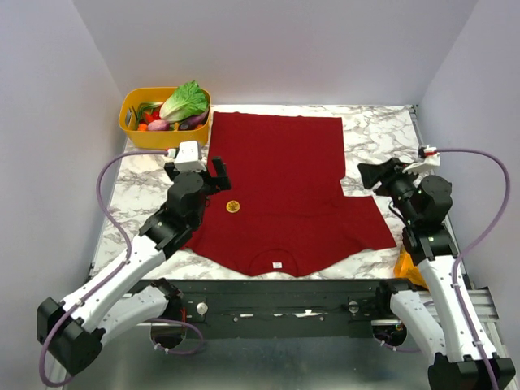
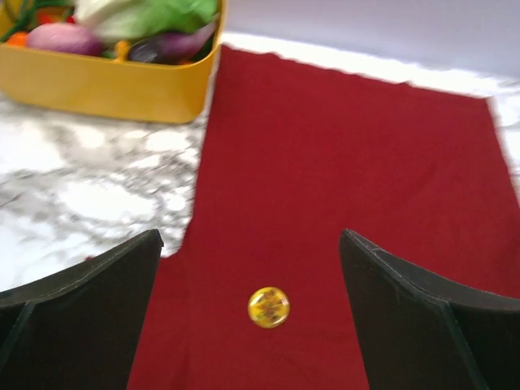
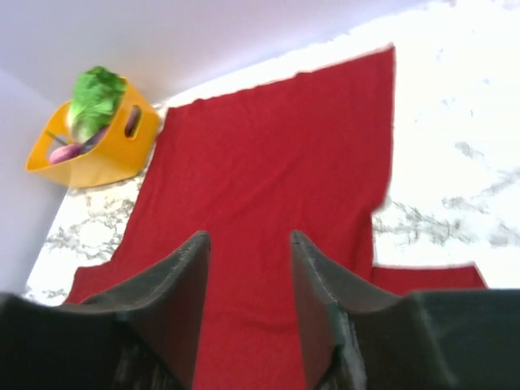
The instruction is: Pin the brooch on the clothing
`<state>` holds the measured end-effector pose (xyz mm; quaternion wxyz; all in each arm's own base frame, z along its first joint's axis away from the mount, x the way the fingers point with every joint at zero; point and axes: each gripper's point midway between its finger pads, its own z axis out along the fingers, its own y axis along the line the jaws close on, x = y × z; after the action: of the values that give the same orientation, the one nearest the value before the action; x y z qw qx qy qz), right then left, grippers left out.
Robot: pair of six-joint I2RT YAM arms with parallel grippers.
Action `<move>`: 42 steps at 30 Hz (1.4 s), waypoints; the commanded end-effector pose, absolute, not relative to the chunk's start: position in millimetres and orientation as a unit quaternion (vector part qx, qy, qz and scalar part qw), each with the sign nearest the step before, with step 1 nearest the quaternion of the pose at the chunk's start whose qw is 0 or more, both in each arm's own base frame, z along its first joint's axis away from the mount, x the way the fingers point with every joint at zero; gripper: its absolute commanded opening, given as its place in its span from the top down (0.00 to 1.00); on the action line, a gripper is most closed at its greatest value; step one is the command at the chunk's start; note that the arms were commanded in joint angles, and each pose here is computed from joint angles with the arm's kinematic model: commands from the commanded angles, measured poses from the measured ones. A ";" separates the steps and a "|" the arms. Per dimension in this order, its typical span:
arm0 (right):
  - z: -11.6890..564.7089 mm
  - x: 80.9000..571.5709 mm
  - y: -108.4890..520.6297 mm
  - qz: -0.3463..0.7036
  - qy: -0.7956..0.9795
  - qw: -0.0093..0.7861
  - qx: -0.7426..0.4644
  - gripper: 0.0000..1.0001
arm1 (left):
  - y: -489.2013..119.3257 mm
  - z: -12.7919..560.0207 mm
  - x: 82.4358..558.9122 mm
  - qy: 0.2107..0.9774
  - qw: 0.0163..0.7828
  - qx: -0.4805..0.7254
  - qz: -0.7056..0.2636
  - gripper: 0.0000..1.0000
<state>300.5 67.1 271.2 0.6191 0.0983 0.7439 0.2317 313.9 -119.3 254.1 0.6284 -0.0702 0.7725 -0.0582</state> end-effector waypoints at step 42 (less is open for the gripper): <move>397.1 250.2 114.2 0.361 0.610 0.704 -0.039 0.00 | -135.2 321.2 290.2 0.674 0.706 -0.072 -0.206 0.01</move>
<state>254.5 109.9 389.0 0.7029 -0.0291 0.6182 0.3505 292.6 -136.1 311.3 0.6979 -0.0709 0.6836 -0.2012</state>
